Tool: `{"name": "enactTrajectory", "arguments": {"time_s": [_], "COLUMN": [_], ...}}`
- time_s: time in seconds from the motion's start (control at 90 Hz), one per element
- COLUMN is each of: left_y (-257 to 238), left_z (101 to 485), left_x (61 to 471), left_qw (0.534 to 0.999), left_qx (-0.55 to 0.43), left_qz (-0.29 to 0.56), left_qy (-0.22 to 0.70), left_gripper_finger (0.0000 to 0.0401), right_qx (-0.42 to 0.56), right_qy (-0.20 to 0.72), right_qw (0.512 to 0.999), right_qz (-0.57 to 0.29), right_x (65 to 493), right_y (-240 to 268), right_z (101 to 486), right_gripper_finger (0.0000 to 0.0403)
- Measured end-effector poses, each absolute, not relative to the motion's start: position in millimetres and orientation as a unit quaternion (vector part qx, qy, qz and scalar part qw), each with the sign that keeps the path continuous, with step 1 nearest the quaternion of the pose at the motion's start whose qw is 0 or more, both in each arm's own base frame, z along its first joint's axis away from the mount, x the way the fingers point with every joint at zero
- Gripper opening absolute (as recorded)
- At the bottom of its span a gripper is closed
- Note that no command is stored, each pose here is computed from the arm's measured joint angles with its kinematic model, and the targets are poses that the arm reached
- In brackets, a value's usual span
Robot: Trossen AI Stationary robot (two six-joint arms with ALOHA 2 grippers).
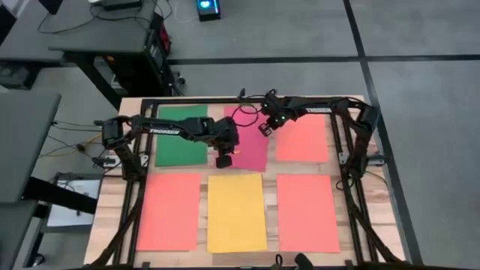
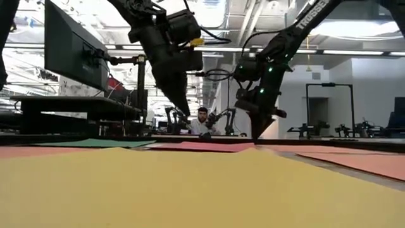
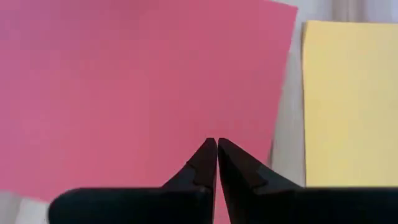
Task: Organize paper
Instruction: Adjust the pink papers
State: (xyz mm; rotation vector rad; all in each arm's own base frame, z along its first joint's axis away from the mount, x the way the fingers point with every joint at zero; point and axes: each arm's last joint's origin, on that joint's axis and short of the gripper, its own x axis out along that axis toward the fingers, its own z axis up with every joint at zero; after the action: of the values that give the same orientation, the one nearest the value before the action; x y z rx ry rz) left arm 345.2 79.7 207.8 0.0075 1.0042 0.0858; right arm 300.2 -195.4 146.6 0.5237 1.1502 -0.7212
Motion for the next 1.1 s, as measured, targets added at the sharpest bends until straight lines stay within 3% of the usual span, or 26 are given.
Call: {"name": "enactTrajectory", "arguments": {"time_s": [0.244,0.611,0.9,1.1], "left_y": [84,124,145,161], "left_z": [184,175,178,184], "left_x": [357,354,349,346], "left_qw": [0.870,0.875,0.887,0.890], "left_qx": [0.046,0.045,0.039,0.048], "left_qz": [0.017,0.054,0.049,0.046], "left_qy": [0.491,0.480,0.458,0.450], "left_gripper_finger": [0.0000,0.0000,0.0000,0.0000], "right_qx": [0.240,0.238,0.228,0.182], "right_qy": [0.525,0.521,0.515,0.460], "right_qw": [0.747,0.750,0.760,0.804], "right_qz": [-0.330,-0.330,-0.325,-0.330], "right_x": [309,310,319,307], "right_y": [-199,-199,-204,-180], "right_z": [139,143,171,224], "right_gripper_finger": [0.0000,0.0000,0.0000,0.0000]}}
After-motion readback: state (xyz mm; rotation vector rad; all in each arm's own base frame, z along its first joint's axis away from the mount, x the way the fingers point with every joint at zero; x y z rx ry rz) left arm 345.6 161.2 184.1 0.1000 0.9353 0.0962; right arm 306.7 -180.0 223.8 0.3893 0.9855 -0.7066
